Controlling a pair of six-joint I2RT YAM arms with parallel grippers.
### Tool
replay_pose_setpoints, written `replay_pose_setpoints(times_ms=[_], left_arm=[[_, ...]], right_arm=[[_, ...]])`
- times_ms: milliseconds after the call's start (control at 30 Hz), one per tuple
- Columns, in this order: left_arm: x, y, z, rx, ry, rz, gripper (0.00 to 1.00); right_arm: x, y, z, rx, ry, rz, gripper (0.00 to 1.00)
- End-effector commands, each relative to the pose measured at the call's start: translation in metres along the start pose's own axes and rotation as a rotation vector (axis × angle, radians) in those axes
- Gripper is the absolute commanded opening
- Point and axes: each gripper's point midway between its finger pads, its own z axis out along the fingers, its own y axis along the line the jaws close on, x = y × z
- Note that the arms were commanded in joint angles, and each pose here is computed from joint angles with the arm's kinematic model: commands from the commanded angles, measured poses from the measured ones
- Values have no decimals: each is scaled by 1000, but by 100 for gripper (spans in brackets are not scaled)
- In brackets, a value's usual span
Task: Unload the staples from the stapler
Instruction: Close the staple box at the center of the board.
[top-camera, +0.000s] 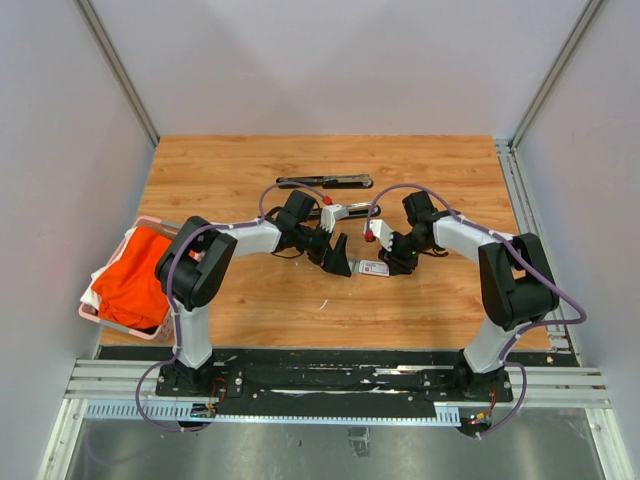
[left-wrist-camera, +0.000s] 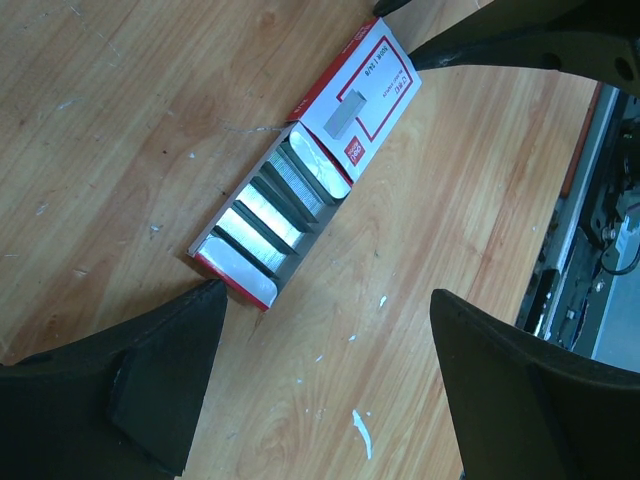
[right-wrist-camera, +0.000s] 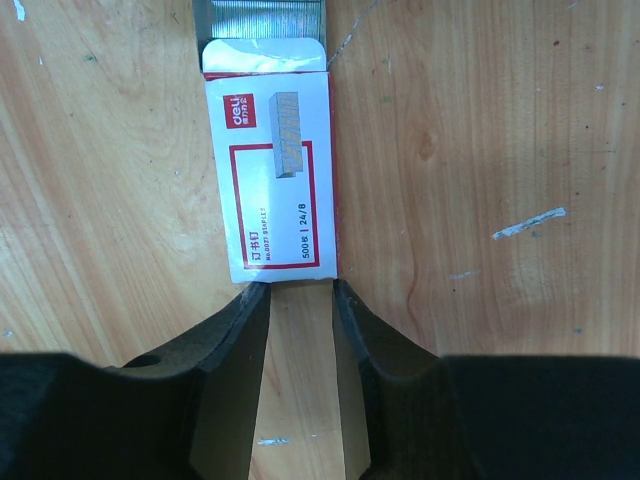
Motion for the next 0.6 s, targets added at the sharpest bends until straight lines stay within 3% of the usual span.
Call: replay_pose_setpoints(times_ms=[0,567], left_arm=[[25,4,9,-2,63,-57,89],[30,-2,11,12,68,-86,89]], right_arm=[[15,17,16,-67,54,22,33],[8,17,15,-65,47,8,34]])
